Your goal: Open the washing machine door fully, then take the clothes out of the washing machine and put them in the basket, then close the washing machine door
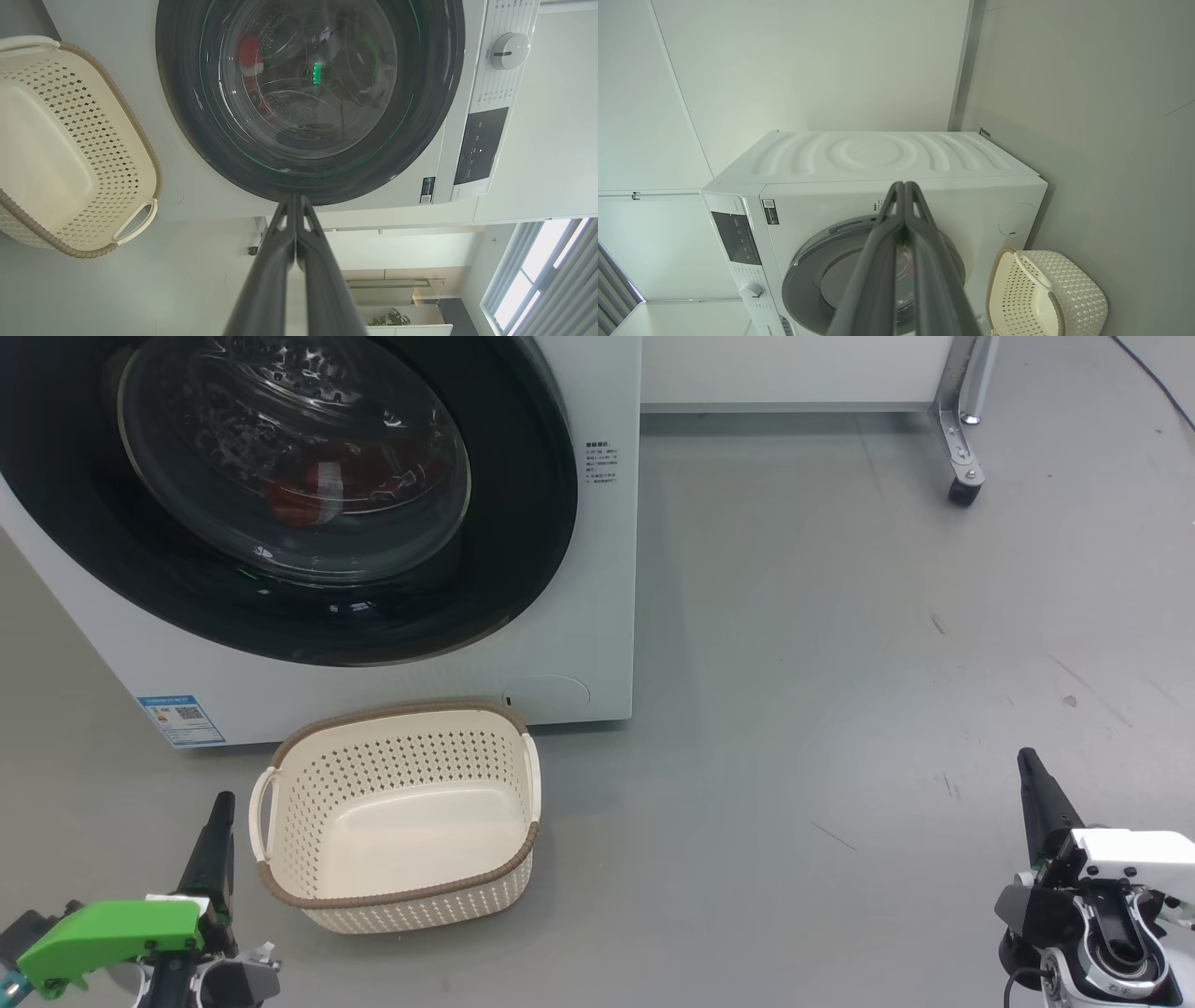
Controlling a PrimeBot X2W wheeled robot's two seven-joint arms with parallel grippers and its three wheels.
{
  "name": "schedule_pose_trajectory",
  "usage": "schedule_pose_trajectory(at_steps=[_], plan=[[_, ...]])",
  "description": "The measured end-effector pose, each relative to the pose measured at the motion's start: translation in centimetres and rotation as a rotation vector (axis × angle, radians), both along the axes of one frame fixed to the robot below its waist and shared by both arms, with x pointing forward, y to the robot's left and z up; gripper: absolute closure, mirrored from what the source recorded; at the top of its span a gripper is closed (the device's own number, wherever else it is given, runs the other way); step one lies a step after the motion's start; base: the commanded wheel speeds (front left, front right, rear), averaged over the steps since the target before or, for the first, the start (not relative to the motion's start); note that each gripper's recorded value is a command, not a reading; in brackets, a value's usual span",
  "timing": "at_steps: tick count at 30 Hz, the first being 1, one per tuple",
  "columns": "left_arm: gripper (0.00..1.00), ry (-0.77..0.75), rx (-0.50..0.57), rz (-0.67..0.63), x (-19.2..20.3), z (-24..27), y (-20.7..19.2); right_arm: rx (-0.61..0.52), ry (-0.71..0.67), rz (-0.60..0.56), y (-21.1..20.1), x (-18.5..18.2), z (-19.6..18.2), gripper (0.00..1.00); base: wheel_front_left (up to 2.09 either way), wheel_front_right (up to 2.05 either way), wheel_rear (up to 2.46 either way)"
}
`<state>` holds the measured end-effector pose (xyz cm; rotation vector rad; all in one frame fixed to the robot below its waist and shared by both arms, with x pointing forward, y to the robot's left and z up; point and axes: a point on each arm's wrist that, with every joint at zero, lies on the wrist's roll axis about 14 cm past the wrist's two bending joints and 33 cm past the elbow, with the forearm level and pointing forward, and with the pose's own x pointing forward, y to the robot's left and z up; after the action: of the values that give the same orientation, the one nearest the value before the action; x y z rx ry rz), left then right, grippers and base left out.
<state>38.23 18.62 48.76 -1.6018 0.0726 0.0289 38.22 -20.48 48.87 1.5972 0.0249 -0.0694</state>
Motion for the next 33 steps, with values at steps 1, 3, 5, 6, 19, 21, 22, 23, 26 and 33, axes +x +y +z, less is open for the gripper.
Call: schedule_pose_trajectory(at_steps=[1,3,5,6,19,21,22,23,26,33], plan=[[1.00,0.000,0.000,0.000,0.00,0.00,0.00,0.000,0.000,0.000,0.00,0.00,0.00,1.00,0.00,0.00,0.00],[1.00,0.000,0.000,0.000,0.00,0.00,0.00,0.000,0.000,0.000,0.00,0.00,0.00,1.00,0.00,0.00,0.00],[1.00,0.000,0.000,0.000,0.00,0.00,0.00,0.000,0.000,0.000,0.00,0.00,0.00,1.00,0.00,0.00,0.00],[1.00,0.000,0.000,0.000,0.00,0.00,0.00,0.000,0.000,0.000,0.00,0.00,0.00,1.00,0.00,0.00,0.00],[1.00,0.000,0.003,0.000,0.00,0.00,0.01,0.000,0.000,0.000,0.00,0.00,0.00,1.00,0.00,0.00,0.00],[1.00,0.000,0.003,0.000,0.00,-0.01,0.01,0.001,0.000,0.000,0.01,0.00,0.00,1.00,0.00,0.00,0.00],[1.00,0.000,0.003,0.000,0.00,-0.01,0.01,0.001,0.000,0.000,0.01,0.00,0.00,1.00,0.00,0.00,0.00],[1.00,0.000,0.003,0.000,0.00,-0.01,0.01,0.001,0.000,0.000,0.01,0.00,-0.01,1.00,0.00,0.00,0.00],[1.00,0.000,0.003,0.000,0.00,0.00,0.01,0.001,0.000,0.000,0.01,0.00,0.00,1.00,0.00,0.00,0.00],[1.00,0.000,0.003,0.000,0.00,-0.01,0.01,0.002,0.000,0.000,0.03,0.00,-0.01,1.00,0.00,0.00,0.00]])
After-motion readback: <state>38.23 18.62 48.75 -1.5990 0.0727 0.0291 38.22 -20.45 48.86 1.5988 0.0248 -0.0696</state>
